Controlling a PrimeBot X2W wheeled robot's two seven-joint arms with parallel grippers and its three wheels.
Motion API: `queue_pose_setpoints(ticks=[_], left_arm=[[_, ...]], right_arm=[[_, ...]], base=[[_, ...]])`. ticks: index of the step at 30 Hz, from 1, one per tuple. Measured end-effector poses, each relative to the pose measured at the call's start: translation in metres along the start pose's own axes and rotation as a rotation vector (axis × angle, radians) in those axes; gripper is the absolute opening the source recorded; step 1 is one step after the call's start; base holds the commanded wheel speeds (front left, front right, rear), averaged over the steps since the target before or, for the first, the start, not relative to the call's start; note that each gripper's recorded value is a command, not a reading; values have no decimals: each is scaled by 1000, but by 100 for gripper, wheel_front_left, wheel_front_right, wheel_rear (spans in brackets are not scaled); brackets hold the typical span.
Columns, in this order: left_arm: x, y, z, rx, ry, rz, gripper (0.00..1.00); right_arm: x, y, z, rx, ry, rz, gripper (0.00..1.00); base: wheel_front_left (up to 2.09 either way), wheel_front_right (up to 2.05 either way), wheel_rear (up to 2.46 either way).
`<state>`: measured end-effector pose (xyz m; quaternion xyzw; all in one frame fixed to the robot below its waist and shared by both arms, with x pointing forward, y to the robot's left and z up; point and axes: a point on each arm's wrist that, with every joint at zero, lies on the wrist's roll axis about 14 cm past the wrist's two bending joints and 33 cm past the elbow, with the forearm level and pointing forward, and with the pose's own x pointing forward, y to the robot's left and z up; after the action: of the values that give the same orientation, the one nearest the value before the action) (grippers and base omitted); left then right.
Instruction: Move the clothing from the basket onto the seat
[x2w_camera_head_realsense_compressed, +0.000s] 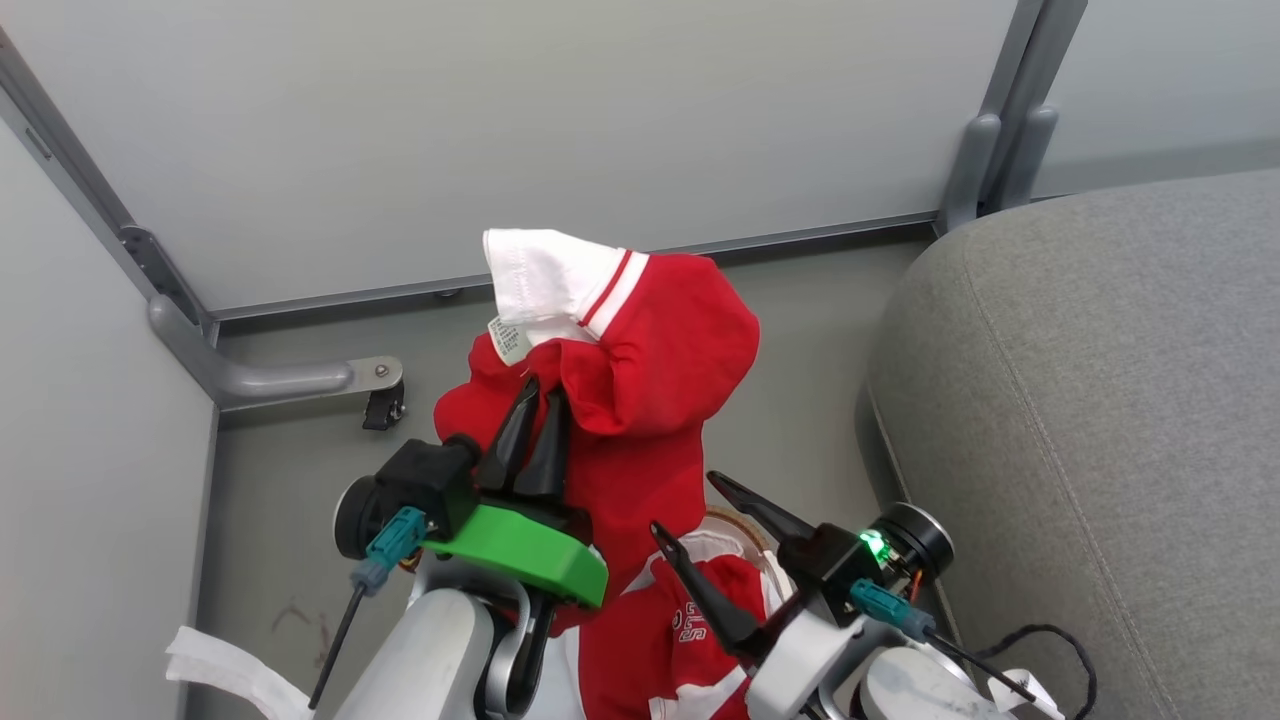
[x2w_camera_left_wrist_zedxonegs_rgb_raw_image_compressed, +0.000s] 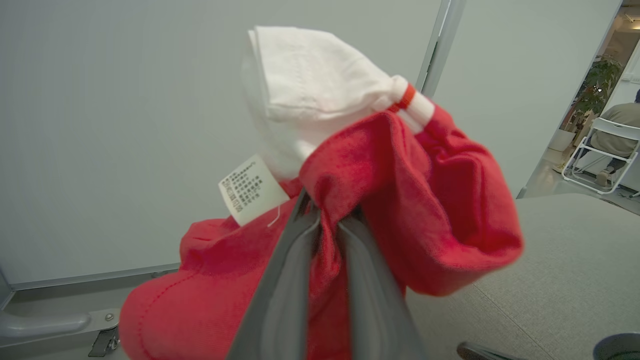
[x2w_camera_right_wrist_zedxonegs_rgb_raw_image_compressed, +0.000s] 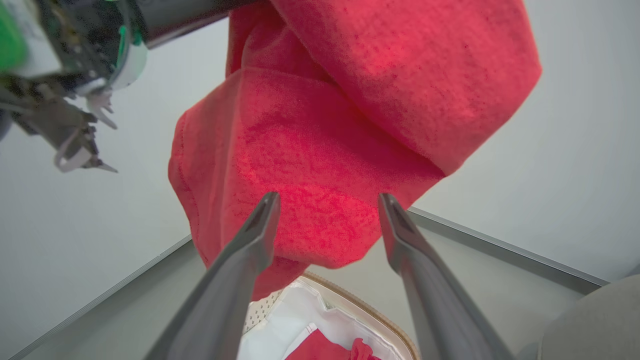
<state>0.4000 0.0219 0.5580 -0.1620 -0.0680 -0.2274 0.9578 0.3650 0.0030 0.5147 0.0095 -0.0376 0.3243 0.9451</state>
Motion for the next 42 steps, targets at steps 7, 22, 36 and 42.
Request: queue_pose_setpoints(ticks=[7, 22, 36, 42], left_arm=[[-1, -1, -4, -15, 12, -1, 0], [0, -7, -1, -31, 10, -26, 0], [5, -17, -6, -73, 27, -59, 0], [7, -17, -7, -78, 31, -61, 0]], right_arm=[[22, 18, 13, 32, -37, 81, 100], [48, 28, -9, 6, 27, 158, 100], [62, 28, -29, 21, 75, 182, 34], [66, 25, -36, 47, 98, 177, 0]], base=[[0, 0, 0], [0, 0, 0], [0, 0, 0], [0, 0, 0]])
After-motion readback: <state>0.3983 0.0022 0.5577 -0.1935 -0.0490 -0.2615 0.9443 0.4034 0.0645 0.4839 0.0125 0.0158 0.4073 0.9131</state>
